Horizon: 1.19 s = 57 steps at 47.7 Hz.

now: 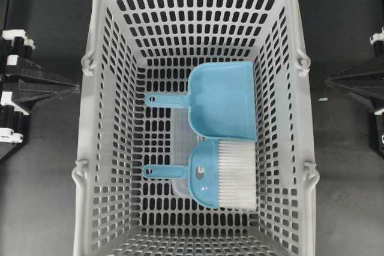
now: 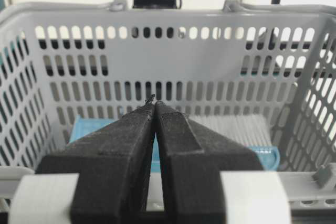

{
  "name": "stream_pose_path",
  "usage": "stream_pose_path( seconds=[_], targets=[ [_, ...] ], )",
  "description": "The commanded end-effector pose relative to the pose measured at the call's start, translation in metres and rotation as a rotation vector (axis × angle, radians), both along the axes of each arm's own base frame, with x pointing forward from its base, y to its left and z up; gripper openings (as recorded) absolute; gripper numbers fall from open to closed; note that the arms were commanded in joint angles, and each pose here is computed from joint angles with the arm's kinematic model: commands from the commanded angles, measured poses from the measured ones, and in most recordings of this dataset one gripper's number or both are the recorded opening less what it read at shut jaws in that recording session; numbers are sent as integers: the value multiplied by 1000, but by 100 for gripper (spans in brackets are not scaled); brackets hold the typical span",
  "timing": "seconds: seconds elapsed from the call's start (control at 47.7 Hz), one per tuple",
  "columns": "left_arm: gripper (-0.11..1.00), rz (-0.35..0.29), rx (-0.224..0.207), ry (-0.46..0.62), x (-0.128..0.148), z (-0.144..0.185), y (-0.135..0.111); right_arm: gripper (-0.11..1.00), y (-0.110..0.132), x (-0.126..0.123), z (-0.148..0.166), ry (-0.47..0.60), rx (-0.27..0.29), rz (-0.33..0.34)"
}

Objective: Pick up the hand brush from the shopping basket with the left arm.
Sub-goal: 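Move the open left gripper over the blue hand brush handle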

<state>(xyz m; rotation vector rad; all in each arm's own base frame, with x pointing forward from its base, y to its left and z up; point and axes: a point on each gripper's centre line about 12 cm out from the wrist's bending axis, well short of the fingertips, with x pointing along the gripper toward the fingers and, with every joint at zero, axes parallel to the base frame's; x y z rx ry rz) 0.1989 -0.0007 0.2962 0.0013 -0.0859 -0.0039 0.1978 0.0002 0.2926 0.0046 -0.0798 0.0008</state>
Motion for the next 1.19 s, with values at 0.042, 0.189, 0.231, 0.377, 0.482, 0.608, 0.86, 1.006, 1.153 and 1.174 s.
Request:
stream_pose_path(
  seconds=[0.042,0.189,0.231,0.377,0.482,0.608,0.86,1.006,1.153,1.174],
  targets=[
    [4,-25,5,57,14,19,-5,0,-1,2,11,-17,30,-2],
    [0,-50,-21,185,34,38,-12,0,0,2,8,98,99,1],
    [0,-57,-15,225,41,42,-14,0,0,2,7,138,112,3],
    [0,-88,-4,372,71,51,-27,0,2,2,6,261,120,4],
    [0,-104,7,480,90,50,-35,0,2,0,4,309,120,5],
    [0,-100,20,615,112,44,-39,0,3,-2,5,309,119,9],
    [0,-106,38,801,144,38,-50,8,3,-4,6,306,113,12],
    [1,-112,49,903,158,31,-58,43,4,-4,5,308,114,12],
    [30,-120,53,955,167,24,-66,76,12,-5,5,298,108,57],
    [36,-119,52,963,169,23,-67,78,13,-5,6,292,107,62]
  ],
)
